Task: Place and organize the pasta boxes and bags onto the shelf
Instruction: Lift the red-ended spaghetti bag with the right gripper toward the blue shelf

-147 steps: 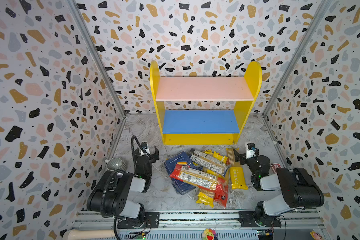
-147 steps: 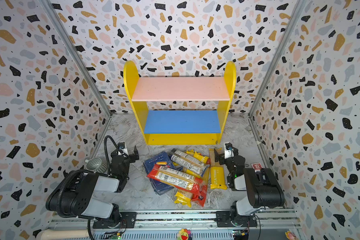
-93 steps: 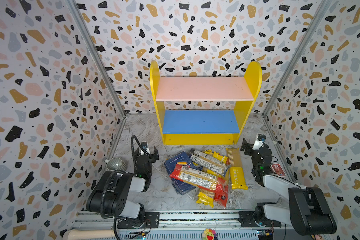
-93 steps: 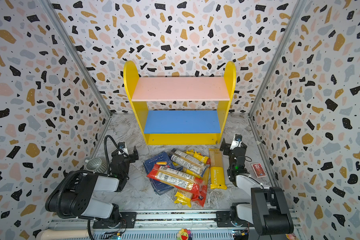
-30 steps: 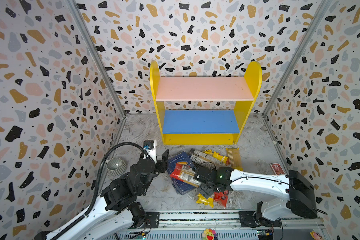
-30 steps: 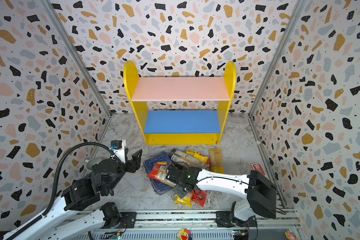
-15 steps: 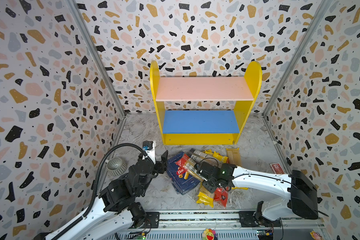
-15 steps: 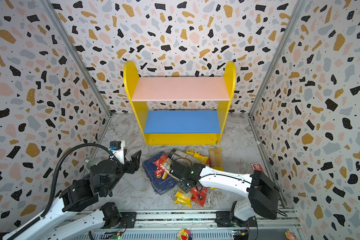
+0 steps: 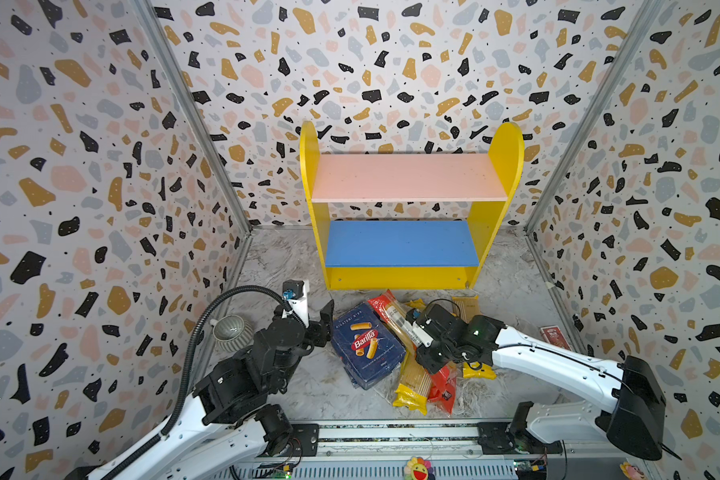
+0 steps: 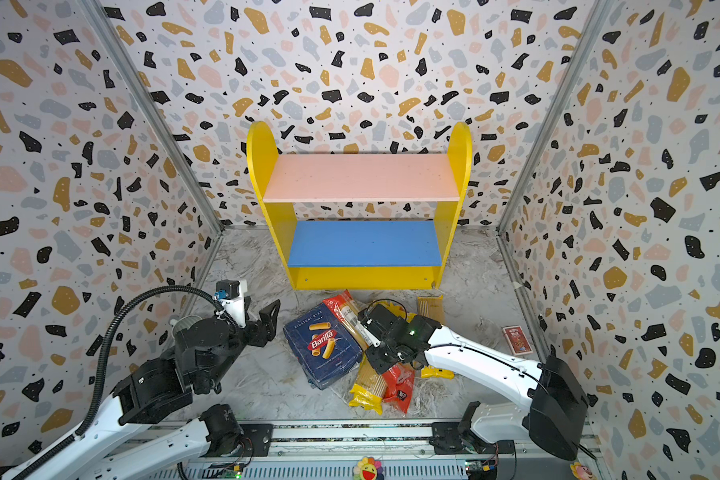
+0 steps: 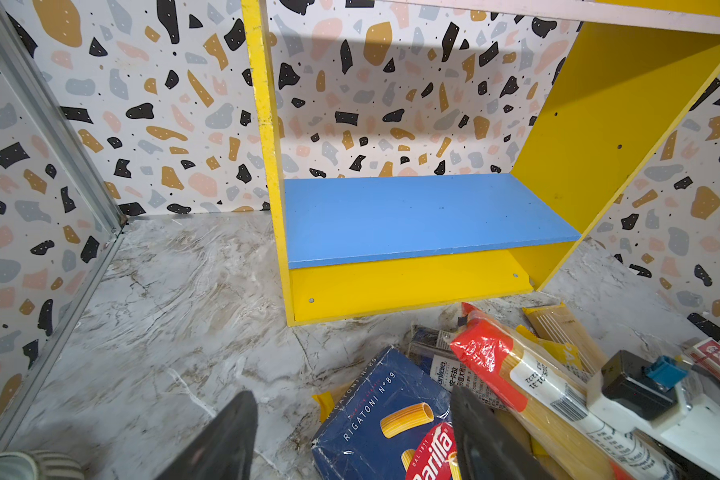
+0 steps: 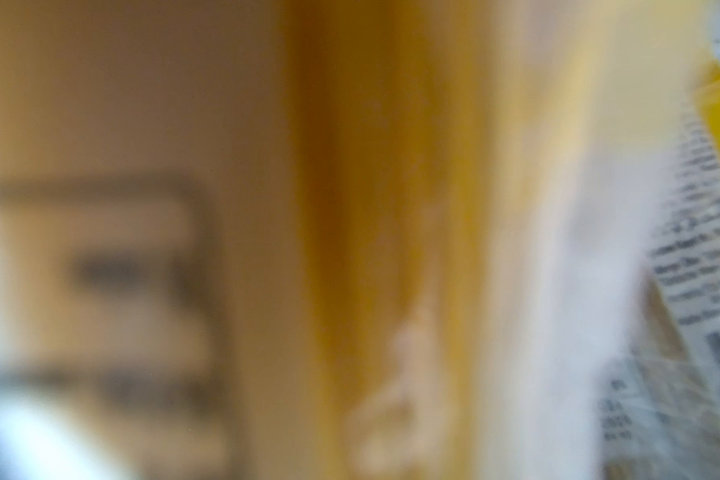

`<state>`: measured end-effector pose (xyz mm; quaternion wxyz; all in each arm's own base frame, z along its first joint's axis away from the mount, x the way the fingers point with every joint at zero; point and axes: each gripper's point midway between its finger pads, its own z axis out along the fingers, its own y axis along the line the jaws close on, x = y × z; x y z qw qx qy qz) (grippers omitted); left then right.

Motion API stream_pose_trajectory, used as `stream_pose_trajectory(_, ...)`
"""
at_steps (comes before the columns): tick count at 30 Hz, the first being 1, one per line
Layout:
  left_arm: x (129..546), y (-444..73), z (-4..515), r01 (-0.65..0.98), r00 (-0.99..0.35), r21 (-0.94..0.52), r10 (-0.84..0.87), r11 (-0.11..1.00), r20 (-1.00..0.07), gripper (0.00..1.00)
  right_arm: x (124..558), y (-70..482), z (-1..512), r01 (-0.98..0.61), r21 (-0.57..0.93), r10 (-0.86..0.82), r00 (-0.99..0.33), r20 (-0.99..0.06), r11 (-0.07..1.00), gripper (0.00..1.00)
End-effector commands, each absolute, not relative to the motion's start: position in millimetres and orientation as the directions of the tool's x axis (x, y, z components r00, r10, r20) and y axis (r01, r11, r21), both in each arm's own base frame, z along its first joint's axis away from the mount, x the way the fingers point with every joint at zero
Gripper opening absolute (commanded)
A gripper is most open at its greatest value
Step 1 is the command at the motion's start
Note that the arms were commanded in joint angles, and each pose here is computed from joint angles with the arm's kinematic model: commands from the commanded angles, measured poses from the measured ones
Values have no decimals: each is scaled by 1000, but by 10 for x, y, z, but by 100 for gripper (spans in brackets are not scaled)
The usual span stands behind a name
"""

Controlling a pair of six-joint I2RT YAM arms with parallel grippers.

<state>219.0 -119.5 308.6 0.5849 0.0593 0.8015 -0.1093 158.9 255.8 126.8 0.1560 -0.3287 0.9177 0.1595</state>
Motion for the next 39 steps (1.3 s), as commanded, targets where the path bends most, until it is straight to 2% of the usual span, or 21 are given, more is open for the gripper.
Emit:
stream_pose_trajectory(1, 2179, -1162, 3250, 219, -282, -113, -48, 969, -958, 74, 1739, 2855, 1945, -660, 318, -424, -708, -565, 680, 25)
stream_pose_trajectory(7, 2225, -1170, 3229, 202, -277, -94, -35, 975, -960, 79, 2115, 2847, 2290, -598, 378, -278, -726, -629, 707, 26)
stream_pose_trajectory(12, 2253, -1246, 3257, 222, -271, -94, -31, 971, -962, 82, 2461, 2935, 2517, -581, 435, -197, -726, -659, 688, 26)
stream_pose_trajectory(14, 2263, -1274, 3266, 229, -272, -91, -26, 969, -962, 95, 2630, 2957, 2578, -572, 423, -186, -722, -666, 703, 27)
stream_pose_trajectory(16, 2272, -1295, 3276, 235, -268, -90, -24, 968, -963, 100, 2795, 2955, 2609, -561, 409, -179, -719, -671, 720, 27)
stream_pose_trajectory(26, 2346, -1437, 3285, 262, -266, -57, 16, 963, -964, 100, 3709, 2597, 2597, -407, 373, -61, -740, -670, 833, 27)
stream_pose_trajectory(39, 2360, -1490, 3378, 290, -240, -27, 46, 957, -970, 99, 4078, 2171, 2568, -278, 281, -10, -729, -685, 919, 27)
